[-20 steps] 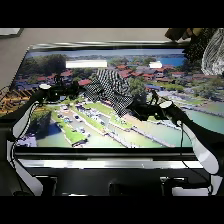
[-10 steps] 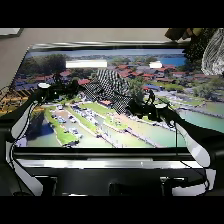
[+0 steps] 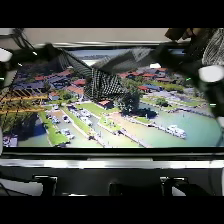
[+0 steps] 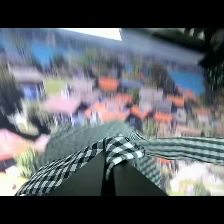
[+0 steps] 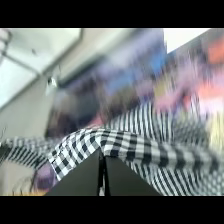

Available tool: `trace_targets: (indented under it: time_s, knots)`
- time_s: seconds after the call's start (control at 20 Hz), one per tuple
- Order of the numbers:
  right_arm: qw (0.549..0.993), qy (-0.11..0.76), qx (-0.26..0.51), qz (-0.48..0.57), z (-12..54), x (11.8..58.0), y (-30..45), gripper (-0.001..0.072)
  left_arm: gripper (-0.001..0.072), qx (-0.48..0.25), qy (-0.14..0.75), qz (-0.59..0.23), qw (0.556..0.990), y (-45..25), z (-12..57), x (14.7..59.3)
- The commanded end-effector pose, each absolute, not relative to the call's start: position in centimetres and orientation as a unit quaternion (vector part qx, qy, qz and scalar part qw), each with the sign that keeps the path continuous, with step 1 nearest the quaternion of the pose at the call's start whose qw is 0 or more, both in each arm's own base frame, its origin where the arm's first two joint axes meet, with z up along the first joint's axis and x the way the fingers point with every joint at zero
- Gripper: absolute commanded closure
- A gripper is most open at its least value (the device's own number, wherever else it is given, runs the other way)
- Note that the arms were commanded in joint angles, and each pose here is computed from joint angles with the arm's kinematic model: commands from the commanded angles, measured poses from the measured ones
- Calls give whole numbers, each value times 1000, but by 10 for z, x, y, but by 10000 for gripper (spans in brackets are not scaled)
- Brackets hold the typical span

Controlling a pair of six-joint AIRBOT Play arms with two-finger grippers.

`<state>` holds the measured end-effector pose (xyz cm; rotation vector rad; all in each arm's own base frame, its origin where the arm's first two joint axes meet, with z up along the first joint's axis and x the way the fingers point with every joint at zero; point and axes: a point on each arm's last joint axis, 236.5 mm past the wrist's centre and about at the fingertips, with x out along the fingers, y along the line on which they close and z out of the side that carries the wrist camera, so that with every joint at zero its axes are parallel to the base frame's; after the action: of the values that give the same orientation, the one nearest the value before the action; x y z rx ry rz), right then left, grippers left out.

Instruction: Fold the clothes and pants, and hang the long-sleeved shirts on hangers.

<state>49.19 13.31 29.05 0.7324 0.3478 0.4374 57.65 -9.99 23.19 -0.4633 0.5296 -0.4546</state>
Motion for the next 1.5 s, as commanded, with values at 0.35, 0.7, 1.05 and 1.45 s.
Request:
trace_targets:
  time_s: [0.35,0.7,1.05,1.45]
  knots:
    - [974,-163,156,0,574,208,-10,685,689,-133,-83,1,988,11,554,305]
    - [948,-244,169,-115,594,133,-64,685,690,-117,-162,126,972,66,587,204]
    - [968,-94,184,-141,521,315,-81,685,690,-69,-98,146,982,81,535,350]
    - [917,97,349,-166,310,541,-87,684,690,-163,194,128,959,100,255,576]
